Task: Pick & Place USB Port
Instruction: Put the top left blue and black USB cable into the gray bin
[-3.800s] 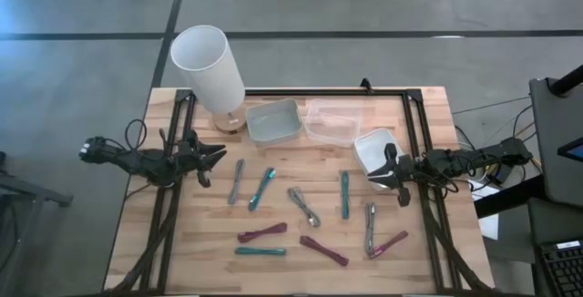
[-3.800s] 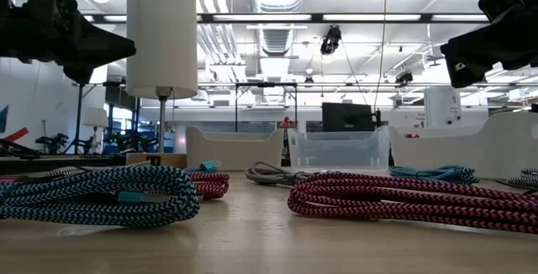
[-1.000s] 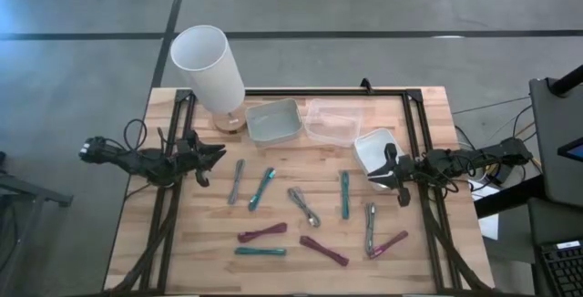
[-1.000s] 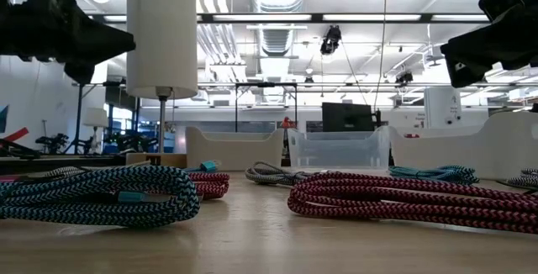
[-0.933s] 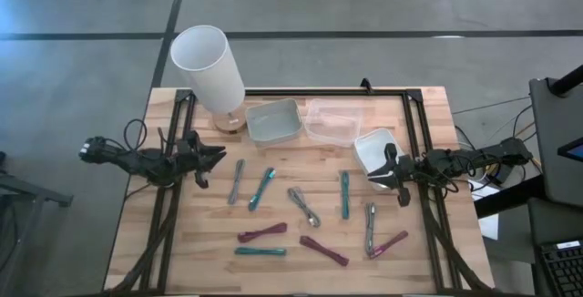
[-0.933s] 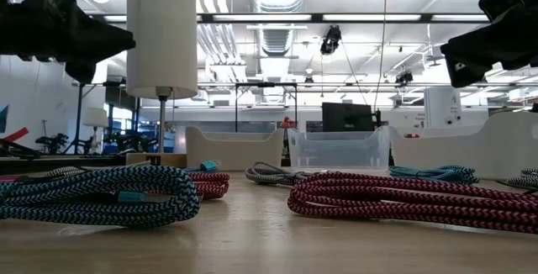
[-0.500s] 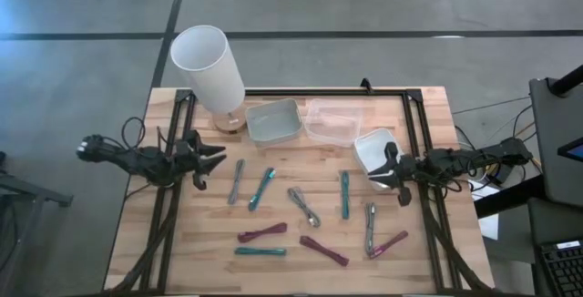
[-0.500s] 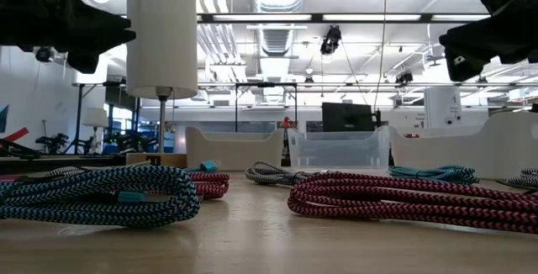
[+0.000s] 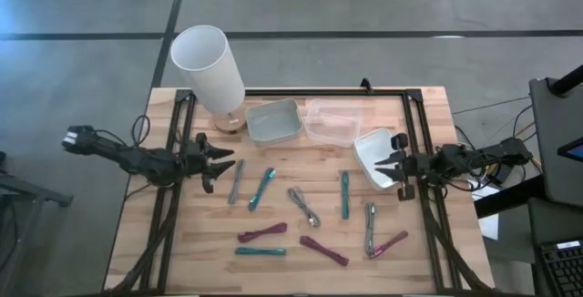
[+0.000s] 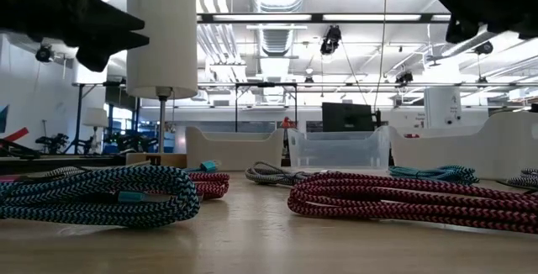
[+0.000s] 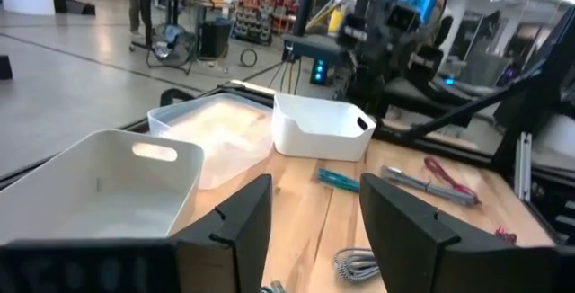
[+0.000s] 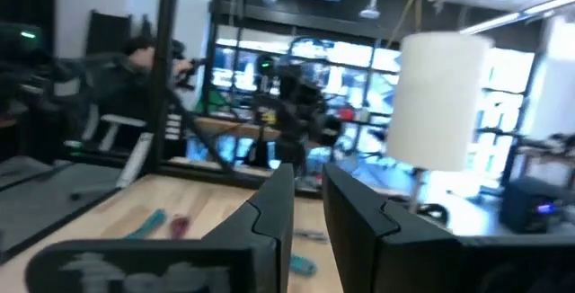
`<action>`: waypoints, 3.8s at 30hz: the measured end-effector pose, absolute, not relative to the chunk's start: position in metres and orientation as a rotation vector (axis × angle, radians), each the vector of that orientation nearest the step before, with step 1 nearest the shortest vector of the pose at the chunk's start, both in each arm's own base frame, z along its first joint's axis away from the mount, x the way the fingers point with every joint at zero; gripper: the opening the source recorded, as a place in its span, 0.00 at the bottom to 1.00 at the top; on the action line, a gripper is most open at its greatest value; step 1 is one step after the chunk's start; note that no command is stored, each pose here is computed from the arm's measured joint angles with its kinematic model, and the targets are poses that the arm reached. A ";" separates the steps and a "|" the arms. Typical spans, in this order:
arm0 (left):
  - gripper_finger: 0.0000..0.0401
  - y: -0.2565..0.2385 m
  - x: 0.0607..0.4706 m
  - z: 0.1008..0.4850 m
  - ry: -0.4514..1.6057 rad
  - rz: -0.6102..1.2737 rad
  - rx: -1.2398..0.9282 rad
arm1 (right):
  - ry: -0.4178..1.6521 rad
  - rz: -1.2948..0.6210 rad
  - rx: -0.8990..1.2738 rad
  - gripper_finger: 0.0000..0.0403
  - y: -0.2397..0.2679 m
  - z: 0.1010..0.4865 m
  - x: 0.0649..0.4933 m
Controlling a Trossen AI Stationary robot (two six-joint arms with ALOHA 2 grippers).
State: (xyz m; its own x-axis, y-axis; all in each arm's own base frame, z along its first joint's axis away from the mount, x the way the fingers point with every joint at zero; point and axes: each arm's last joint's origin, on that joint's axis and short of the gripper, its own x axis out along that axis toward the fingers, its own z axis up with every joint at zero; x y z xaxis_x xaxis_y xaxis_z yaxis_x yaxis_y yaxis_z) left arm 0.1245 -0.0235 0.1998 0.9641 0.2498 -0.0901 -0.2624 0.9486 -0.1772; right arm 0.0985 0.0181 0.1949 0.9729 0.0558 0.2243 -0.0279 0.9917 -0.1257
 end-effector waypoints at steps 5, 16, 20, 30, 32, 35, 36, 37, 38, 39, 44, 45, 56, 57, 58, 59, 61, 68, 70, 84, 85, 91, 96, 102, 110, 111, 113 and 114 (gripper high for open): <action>0.44 -0.028 0.140 0.213 0.116 0.257 -0.142 | -0.207 -0.012 -0.101 0.18 0.017 0.208 0.102; 0.44 -0.039 0.173 0.214 0.249 0.271 -0.185 | 0.048 -0.095 -0.076 0.36 0.024 0.219 0.144; 0.44 -0.044 0.185 0.210 0.339 0.276 -0.214 | 0.126 -0.119 -0.064 0.41 0.027 0.219 0.161; 0.48 -0.053 0.215 0.191 0.519 0.319 -0.196 | 0.214 -0.116 -0.104 0.45 0.036 0.231 0.198; 0.48 -0.053 0.221 0.189 0.544 0.318 -0.202 | 0.231 -0.114 -0.118 0.45 0.038 0.234 0.204; 0.48 -0.053 0.230 0.182 0.571 0.346 -0.274 | 0.256 -0.114 -0.128 0.46 0.040 0.238 0.213; 0.48 -0.052 0.233 0.178 0.584 0.369 -0.304 | 0.267 -0.114 -0.131 0.46 0.040 0.239 0.215; 0.48 -0.051 0.236 0.175 0.588 0.390 -0.334 | 0.281 -0.114 -0.135 0.46 0.041 0.239 0.217; 0.48 -0.051 0.238 0.172 0.594 0.406 -0.357 | 0.281 -0.114 -0.136 0.46 0.041 0.241 0.220; 0.48 -0.050 0.239 0.168 0.611 0.414 -0.360 | 0.276 -0.113 -0.138 0.46 0.042 0.243 0.224; 0.48 -0.050 0.245 0.146 0.700 0.419 -0.379 | 0.302 -0.107 -0.178 0.46 0.044 0.243 0.233; 0.48 -0.051 0.247 0.143 0.709 0.419 -0.383 | 0.317 -0.107 -0.183 0.46 0.045 0.241 0.234; 0.48 -0.049 0.252 0.114 0.778 0.506 -0.338 | 0.376 -0.104 -0.216 0.46 0.046 0.237 0.247; 0.47 -0.049 0.252 0.113 0.780 0.510 -0.334 | 0.376 -0.105 -0.216 0.46 0.047 0.238 0.249; 0.46 -0.049 0.252 0.112 0.782 0.511 -0.333 | 0.361 -0.106 -0.210 0.46 0.047 0.241 0.251; 0.45 -0.049 0.252 0.110 0.787 0.512 -0.333 | 0.357 -0.106 -0.208 0.46 0.047 0.242 0.251; 0.40 -0.049 0.253 0.110 0.790 0.510 -0.333 | 0.361 -0.106 -0.208 0.46 0.047 0.243 0.251; 0.12 -0.048 0.254 0.116 0.748 0.502 -0.348 | 0.386 -0.105 -0.191 0.46 0.047 0.239 0.252; 0.07 -0.048 0.254 0.121 0.737 0.486 -0.351 | 0.400 -0.110 -0.192 0.46 0.046 0.237 0.253; 0.05 -0.028 0.293 0.207 0.715 0.439 -0.099 | 0.411 -0.120 -0.180 0.46 0.043 0.236 0.254; 0.05 -0.023 0.295 0.212 0.714 0.446 -0.075 | 0.411 -0.121 -0.180 0.46 0.043 0.236 0.254; 0.04 0.008 0.306 0.234 0.687 0.491 0.020 | 0.411 -0.120 -0.183 0.46 0.043 0.236 0.254; 0.05 0.037 0.306 0.236 0.692 0.564 0.031 | 0.411 -0.120 -0.183 0.46 0.043 0.236 0.254; 0.05 0.065 0.309 0.224 0.748 0.612 0.099 | 0.411 -0.118 -0.194 0.46 0.043 0.236 0.254; 0.05 0.092 0.318 0.203 0.803 0.651 0.144 | 0.412 -0.116 -0.202 0.46 0.043 0.236 0.254; 0.05 0.094 0.319 0.202 0.804 0.657 0.142 | 0.412 -0.116 -0.202 0.46 0.043 0.236 0.254; 0.05 0.098 0.322 0.200 0.816 0.661 0.155 | 0.412 -0.115 -0.210 0.46 0.043 0.236 0.254; 0.05 0.100 0.324 0.199 0.823 0.663 0.168 | 0.413 -0.113 -0.218 0.46 0.043 0.236 0.254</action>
